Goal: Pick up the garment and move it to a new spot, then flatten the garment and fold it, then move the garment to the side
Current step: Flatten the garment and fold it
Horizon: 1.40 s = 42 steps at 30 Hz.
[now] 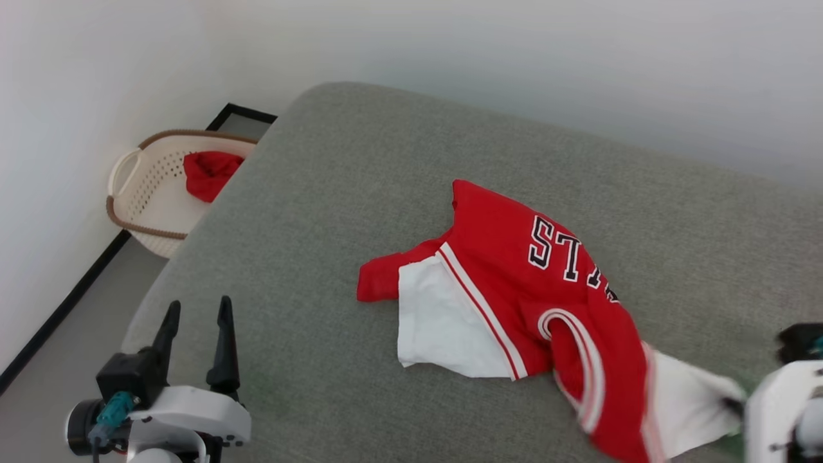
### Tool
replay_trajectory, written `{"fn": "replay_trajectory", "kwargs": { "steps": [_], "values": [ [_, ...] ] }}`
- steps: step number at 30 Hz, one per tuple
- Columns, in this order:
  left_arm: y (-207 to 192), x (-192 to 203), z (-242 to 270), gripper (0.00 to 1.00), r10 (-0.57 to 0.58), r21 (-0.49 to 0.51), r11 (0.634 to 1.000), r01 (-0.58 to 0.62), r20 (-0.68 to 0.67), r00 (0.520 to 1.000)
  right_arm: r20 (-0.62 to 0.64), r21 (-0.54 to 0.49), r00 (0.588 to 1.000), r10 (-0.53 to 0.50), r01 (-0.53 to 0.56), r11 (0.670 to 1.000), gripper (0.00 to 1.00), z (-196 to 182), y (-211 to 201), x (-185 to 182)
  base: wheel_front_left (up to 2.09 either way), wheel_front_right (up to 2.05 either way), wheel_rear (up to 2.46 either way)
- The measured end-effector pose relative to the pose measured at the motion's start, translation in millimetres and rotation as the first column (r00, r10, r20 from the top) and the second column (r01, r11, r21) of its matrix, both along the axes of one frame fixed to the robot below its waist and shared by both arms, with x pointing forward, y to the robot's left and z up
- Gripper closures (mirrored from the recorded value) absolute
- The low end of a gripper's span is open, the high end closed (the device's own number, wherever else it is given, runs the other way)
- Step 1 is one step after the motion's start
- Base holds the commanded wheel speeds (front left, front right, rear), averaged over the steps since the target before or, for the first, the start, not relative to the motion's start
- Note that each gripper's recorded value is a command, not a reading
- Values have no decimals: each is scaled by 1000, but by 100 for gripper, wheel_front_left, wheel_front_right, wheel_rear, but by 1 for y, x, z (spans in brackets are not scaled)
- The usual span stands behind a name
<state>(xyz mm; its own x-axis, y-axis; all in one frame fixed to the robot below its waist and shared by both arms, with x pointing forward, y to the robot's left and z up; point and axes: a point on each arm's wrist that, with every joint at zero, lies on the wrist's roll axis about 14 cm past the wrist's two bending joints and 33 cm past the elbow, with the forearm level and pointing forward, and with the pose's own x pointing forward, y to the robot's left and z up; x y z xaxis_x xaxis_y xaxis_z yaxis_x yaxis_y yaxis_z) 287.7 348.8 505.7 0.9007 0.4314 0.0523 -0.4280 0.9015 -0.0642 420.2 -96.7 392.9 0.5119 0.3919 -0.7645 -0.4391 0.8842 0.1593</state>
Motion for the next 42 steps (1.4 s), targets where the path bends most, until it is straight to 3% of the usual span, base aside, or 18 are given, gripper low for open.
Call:
{"fn": "replay_trajectory", "kwargs": {
  "steps": [7, 16, 20, 26, 27, 28, 29, 30, 42],
  "values": [
    [-9, 4, 5, 0, -35, 1, 999, 35, 24, 999, 189, -81, 978, -89, 106, 991, 100, 52, -60, 36, 0, 0, 0],
    [-22, 4, 6, 0, -87, 2, 996, 87, 34, 996, 435, -201, 885, -169, 278, 940, 100, 126, -147, 56, 0, 0, 0],
    [-28, 6, 6, 0, -109, 0, 994, 109, 36, 993, 422, -238, 870, -253, 376, 895, 100, 120, -190, 42, 0, 0, 0],
    [-36, 12, 0, 0, -141, -8, 990, 141, 18, 990, 325, -231, 868, -375, 458, 859, 100, 78, -213, 15, 0, 0, 0],
    [-37, 13, -1, 0, -146, -10, 989, 146, 16, 989, 313, -235, 870, -381, 460, 856, 77, 72, -213, 12, 0, 0, 0],
    [-39, 15, -2, 0, -154, -12, 988, 154, 14, 988, 296, -222, 867, -402, 472, 853, 63, 65, -214, 9, 0, 0, 0],
    [-39, 15, -2, 0, -154, -12, 988, 154, 14, 988, 296, -222, 867, -402, 472, 853, 24, 65, -214, 9, 0, 0, 0],
    [-42, 18, -3, 0, -172, -9, 985, 172, 3, 985, 273, -216, 867, -417, 478, 851, 0, 54, -211, 3, 0, 0, 0],
    [-65, 42, 7, 0, -286, -15, 958, 286, 33, 958, 420, -111, 825, -378, 460, 881, 0, 98, -194, 20, 0, 0, 0]
  ]
}}
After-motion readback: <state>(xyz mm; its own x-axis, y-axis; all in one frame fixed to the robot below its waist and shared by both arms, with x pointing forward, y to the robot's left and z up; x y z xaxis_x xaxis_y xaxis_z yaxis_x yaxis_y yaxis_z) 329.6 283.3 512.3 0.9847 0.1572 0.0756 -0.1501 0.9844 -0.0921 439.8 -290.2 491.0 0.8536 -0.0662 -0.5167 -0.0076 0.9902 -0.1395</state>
